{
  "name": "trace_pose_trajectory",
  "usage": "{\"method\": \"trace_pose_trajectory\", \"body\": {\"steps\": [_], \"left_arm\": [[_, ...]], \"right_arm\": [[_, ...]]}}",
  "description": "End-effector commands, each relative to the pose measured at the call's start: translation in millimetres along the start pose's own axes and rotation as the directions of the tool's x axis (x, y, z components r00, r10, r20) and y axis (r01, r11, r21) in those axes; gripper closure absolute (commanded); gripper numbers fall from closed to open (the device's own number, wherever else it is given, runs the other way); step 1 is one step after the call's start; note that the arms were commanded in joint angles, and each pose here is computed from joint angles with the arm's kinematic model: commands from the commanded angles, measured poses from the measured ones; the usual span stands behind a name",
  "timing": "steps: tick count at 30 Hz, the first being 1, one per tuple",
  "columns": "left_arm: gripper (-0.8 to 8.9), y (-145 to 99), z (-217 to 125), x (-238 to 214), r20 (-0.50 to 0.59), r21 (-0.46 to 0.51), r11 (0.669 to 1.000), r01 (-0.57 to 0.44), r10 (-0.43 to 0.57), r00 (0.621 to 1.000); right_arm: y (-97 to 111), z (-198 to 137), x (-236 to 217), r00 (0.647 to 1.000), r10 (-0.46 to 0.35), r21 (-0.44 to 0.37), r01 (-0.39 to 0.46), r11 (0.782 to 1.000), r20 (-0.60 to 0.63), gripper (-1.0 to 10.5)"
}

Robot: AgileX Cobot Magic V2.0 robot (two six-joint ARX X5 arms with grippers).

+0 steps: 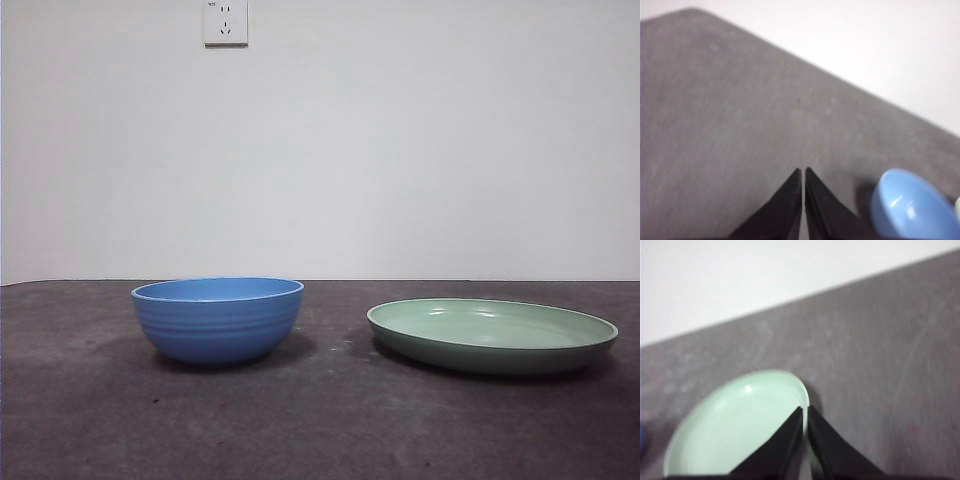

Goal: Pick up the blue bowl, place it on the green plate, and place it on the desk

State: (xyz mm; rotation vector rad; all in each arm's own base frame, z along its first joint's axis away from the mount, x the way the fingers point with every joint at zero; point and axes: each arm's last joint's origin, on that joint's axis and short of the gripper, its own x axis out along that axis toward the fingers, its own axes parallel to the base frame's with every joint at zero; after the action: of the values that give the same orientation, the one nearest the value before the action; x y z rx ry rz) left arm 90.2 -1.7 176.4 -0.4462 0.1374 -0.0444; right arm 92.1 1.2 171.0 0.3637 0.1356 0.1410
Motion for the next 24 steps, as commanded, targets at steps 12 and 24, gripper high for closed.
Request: {"method": "trace_pose_trajectory", "body": {"steps": [12,24], "left_arm": [[8.03,-44.8,86.6,-24.2,-0.016,0.134,0.989,0.056,-0.055,0.998],[8.03,-70.6,127.1,7.5,-0.373,0.194,0.933,0.303,-0.215,0.902]], "right_arm": [[35.7,84.0,-21.8,0.996,0.029,-0.099,-0.022,0.995,0.078,9.4],[60.9,149.1,-1.8,0.953,0.119,-0.206,-0.180,0.962,-0.278,9.4]]}}
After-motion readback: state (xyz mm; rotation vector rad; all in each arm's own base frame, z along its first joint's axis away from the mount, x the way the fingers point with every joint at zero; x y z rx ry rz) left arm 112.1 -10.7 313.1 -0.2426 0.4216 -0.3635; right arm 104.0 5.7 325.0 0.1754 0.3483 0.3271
